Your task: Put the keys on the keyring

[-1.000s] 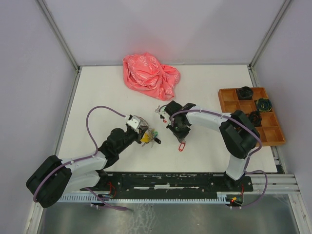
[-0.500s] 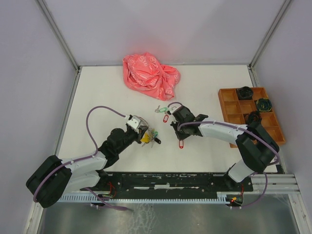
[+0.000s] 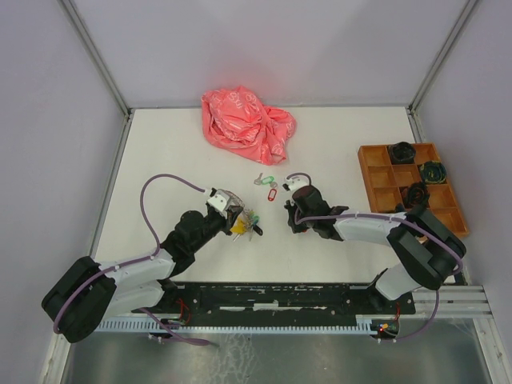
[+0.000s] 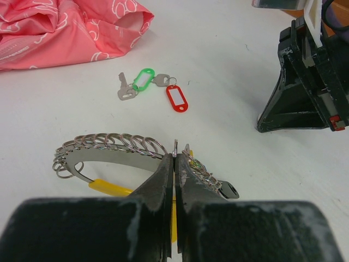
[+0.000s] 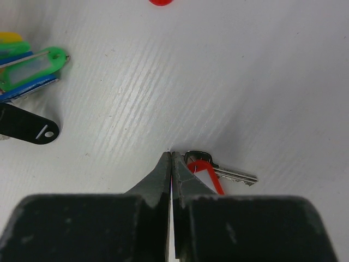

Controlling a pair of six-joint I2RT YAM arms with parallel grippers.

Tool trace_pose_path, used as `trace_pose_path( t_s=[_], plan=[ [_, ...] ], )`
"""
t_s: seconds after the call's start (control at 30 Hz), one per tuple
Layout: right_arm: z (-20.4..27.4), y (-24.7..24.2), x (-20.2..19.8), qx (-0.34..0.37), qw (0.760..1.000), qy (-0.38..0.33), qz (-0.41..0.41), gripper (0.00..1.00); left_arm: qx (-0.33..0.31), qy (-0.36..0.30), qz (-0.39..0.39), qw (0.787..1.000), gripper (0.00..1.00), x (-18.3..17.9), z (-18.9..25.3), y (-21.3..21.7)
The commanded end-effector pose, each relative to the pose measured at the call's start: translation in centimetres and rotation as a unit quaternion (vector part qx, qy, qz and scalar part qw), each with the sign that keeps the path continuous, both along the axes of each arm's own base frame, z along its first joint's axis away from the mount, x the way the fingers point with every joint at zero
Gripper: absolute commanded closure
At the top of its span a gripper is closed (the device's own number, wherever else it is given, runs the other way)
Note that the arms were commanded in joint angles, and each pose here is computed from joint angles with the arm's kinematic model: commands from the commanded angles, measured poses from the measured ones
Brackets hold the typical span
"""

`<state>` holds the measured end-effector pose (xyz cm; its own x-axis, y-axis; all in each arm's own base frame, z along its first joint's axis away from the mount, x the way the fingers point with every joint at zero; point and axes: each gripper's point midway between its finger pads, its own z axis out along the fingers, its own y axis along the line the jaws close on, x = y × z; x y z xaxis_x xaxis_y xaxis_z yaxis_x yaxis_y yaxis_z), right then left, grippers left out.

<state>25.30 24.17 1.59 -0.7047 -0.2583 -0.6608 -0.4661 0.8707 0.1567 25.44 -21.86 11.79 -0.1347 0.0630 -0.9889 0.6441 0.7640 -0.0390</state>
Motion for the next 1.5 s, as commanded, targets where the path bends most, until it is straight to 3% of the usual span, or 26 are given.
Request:
trace_pose_path(
  t_s=[0.0, 0.3, 0.57, 0.77, 1.47],
  plan=[
    [2.9, 1.1, 1.3, 0.031, 0.999, -0.041, -0.007, 0.94, -0.037, -0.047, 0.005, 0.998, 0.97, 0.8, 3.7, -0.4],
    [4.7, -0.1, 1.9, -0.041, 0.998, -0.036, 0.009, 0.71, -0.037, -0.048, 0.004, 0.998, 0.97, 0.8, 3.7, -0.5],
    [4.3, -0.5, 0.1, -0.123, 0.987, 0.022, 0.099, 0.55, -0.036, -0.047, 0.004, 0.998, 0.97, 0.8, 3.6, -0.5],
    [3.0, 0.0, -0.4, -0.157, 0.977, 0.048, 0.136, 0.55, -0.035, -0.047, 0.005, 0.998, 0.97, 0.9, 3.5, -0.4],
    [0.8, -0.6, 0.8, -0.209, 0.969, 0.064, 0.119, 0.68, -0.035, -0.048, 0.003, 0.998, 0.97, 0.8, 3.7, -0.5]
  ],
)
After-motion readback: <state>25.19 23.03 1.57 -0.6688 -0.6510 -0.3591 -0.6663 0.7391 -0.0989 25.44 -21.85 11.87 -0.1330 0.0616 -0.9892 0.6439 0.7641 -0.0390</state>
